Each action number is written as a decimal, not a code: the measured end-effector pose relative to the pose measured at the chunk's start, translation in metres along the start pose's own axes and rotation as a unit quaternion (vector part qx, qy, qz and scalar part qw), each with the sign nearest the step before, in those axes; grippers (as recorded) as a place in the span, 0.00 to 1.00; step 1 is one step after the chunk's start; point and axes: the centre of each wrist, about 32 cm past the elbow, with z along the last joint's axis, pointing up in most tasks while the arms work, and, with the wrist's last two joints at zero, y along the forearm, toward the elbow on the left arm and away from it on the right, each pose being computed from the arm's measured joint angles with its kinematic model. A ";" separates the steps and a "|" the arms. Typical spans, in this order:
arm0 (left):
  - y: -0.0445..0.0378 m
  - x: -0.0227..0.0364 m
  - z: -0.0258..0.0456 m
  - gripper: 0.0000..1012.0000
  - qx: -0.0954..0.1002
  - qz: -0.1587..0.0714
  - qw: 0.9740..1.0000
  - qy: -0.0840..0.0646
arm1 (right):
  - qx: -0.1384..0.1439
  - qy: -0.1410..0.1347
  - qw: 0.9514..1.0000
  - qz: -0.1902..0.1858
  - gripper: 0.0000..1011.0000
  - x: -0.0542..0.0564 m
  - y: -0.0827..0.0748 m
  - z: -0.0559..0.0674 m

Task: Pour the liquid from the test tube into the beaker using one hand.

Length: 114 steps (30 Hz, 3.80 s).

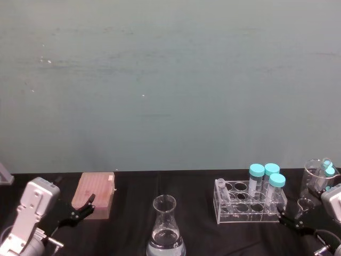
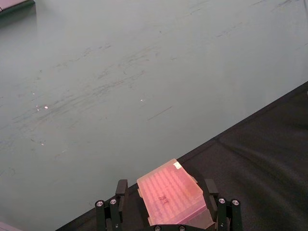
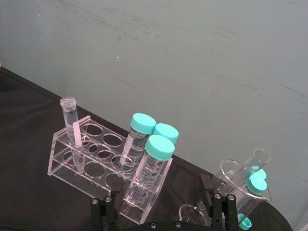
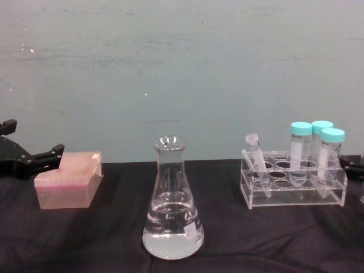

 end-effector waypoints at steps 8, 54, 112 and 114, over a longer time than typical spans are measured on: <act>0.0000 0.0000 0.0000 0.99 0.000 0.000 1.000 0.000 | 0.000 0.000 1.000 0.000 0.99 0.000 0.000 0.000; 0.0000 0.0000 0.0000 0.99 0.000 0.000 1.000 0.000 | 0.000 0.000 1.000 0.000 0.99 0.000 0.000 0.000; 0.0000 0.0000 0.0000 0.99 0.000 0.000 1.000 0.000 | 0.083 -0.039 0.983 0.161 0.99 -0.015 0.069 0.037; 0.0000 0.0000 0.0000 0.99 0.000 0.000 1.000 0.000 | 0.076 -0.045 0.983 0.164 0.99 -0.017 0.074 0.036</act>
